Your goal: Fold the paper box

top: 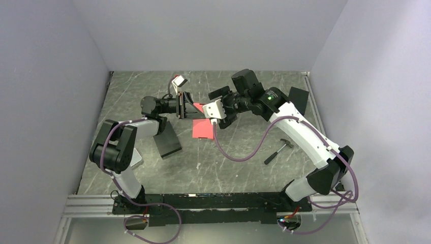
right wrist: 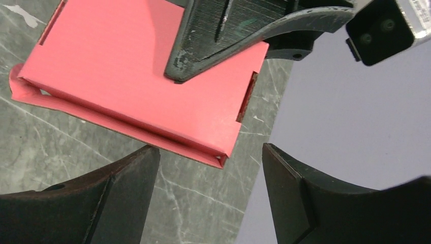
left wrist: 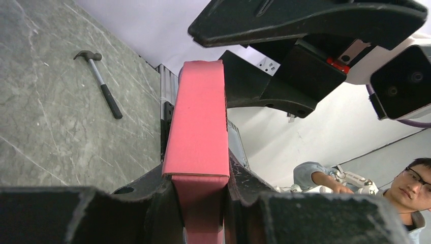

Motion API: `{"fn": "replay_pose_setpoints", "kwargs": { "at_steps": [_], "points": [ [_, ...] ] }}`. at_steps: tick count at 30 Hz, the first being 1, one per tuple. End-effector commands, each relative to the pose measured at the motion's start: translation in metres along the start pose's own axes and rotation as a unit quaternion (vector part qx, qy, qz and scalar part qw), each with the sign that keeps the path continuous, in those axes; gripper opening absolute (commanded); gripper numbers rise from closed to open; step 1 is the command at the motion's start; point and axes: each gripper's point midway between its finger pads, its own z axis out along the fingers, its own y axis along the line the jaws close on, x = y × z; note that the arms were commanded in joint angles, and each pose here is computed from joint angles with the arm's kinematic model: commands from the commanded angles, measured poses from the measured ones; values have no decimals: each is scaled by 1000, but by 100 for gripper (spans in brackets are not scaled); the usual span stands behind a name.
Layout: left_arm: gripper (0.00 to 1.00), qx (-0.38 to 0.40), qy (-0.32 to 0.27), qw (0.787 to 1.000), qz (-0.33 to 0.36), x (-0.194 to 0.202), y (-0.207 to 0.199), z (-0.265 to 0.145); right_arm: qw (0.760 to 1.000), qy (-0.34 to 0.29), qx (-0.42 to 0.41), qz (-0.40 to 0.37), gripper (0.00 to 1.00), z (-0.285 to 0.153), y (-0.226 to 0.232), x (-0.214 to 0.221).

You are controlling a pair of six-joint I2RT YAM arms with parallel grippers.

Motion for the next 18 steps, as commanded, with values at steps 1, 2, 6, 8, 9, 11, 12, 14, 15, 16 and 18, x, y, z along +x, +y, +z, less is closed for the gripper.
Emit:
{"fn": "replay_pose_setpoints", "kwargs": {
  "at_steps": [1,2,6,8,9,11,12,14,15,16,18],
  "points": [
    [0,15,-17,998,62,-11,-25,-1,999,-30,26,5,78,-11,-10,-11],
    [0,14,-18,998,63,-11,-25,-1,999,-30,29,9,78,-13,-11,-11],
    [0,12,-27,997,72,-15,-27,-5,998,-39,39,29,79,-24,-16,-8],
    [0,10,-34,996,77,-18,-28,-6,997,-44,46,45,80,-31,-19,-7],
    [0,9,-38,996,81,-20,-29,-7,996,-46,51,52,81,-36,-21,-5],
    [0,7,-49,995,85,-23,-29,-9,994,-58,62,75,81,-45,-24,-3],
    [0,6,-55,995,87,-25,-30,-10,991,-64,67,92,81,-50,-25,-2],
    [0,3,-73,993,89,-30,-29,-12,985,-98,70,121,82,-61,-21,-7],
    [0,1,-86,992,91,-34,-30,-13,983,-112,67,132,83,-64,-15,-8],
    [0,0,-96,991,90,-38,-29,-13,980,-130,59,138,83,-64,-7,-12],
    [0,-2,-113,990,86,-43,-28,-14,974,-162,41,152,83,-60,10,-20]
  ]
}}
